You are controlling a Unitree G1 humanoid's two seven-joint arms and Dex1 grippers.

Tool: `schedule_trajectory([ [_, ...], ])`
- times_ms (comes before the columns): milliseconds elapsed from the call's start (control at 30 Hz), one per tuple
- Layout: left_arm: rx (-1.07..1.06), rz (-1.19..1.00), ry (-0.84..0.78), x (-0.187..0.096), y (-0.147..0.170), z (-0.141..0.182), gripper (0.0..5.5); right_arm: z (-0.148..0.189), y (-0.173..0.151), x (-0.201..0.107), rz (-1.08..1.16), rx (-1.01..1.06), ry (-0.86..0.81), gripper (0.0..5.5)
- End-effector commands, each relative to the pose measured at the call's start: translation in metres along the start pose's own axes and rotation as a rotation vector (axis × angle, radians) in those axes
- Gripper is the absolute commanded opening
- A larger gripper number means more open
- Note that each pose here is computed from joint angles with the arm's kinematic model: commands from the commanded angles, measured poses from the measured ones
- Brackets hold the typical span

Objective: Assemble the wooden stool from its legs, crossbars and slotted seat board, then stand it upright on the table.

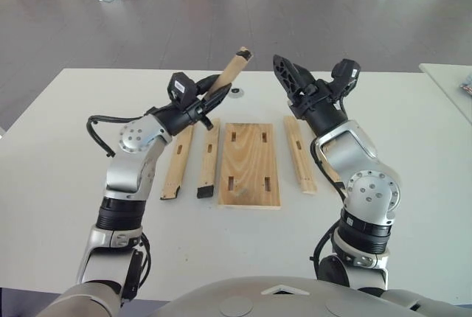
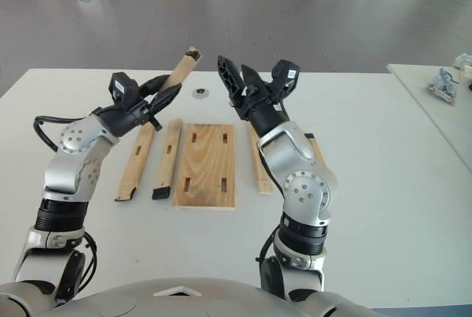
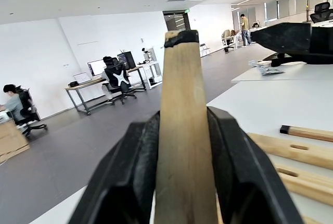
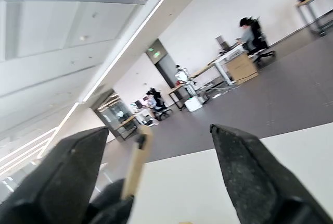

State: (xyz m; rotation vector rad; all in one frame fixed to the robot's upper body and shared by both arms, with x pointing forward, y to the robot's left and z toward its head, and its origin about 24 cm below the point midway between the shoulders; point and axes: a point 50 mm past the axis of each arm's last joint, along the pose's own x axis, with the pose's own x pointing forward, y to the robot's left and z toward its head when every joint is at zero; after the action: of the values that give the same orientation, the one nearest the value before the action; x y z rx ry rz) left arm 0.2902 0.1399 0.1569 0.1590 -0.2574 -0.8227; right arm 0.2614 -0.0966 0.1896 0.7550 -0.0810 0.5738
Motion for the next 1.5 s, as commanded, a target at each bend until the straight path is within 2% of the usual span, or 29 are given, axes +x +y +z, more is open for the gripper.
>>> schedule_trajectory([
  [33,-0.012,-0.047,0.005,0.003,-0.011,0.000,1.29,-0.004,0.011,0.004,0.037,0.050,0.040,3.65],
  [167,-0.047,-0.102,-0.038,0.006,-0.023,0.005,1.29,-0.016,0.007,0.005,-0.010,0.105,0.085,3.65],
  [367,-0.084,-0.153,-0.077,0.007,-0.036,0.011,1.29,-0.017,0.005,0.005,-0.036,0.165,0.080,2.60],
  [633,-0.082,-0.141,-0.071,0.007,-0.034,0.010,1.29,-0.016,0.004,0.005,-0.049,0.175,0.081,0.86],
  [700,-0.090,-0.136,-0.047,0.007,-0.034,0.005,1.29,-0.015,0.005,0.005,-0.054,0.156,0.081,0.59],
  [733,-0.084,-0.124,-0.018,0.006,-0.033,0.000,1.29,-0.015,0.004,0.005,-0.066,0.076,0.097,0.44],
  [767,-0.071,-0.117,0.004,0.005,-0.033,-0.006,1.29,-0.017,0.002,0.005,-0.080,-0.009,0.119,0.41],
  [800,-0.060,-0.098,0.025,0.002,-0.032,-0.012,1.67,-0.018,0.000,0.005,-0.099,-0.056,0.124,0.41],
  [900,-0.036,-0.022,0.101,-0.011,-0.023,-0.032,2.06,-0.017,-0.017,0.003,-0.209,-0.300,0.107,0.41],
  [1000,-0.051,0.048,0.187,-0.033,-0.016,-0.057,2.12,-0.016,-0.042,-0.007,-0.342,-0.526,0.071,0.41],
  [1100,-0.063,0.092,0.215,-0.047,-0.016,-0.068,2.12,-0.021,-0.070,-0.025,-0.475,-0.596,0.054,0.41],
  [1233,-0.053,0.120,0.233,-0.053,-0.018,-0.075,2.12,-0.027,-0.106,-0.040,-0.642,-0.576,0.044,0.41],
  [1500,-0.050,0.155,0.228,-0.054,-0.017,-0.075,2.12,-0.038,-0.107,-0.032,-0.611,-0.552,0.025,0.41],
])
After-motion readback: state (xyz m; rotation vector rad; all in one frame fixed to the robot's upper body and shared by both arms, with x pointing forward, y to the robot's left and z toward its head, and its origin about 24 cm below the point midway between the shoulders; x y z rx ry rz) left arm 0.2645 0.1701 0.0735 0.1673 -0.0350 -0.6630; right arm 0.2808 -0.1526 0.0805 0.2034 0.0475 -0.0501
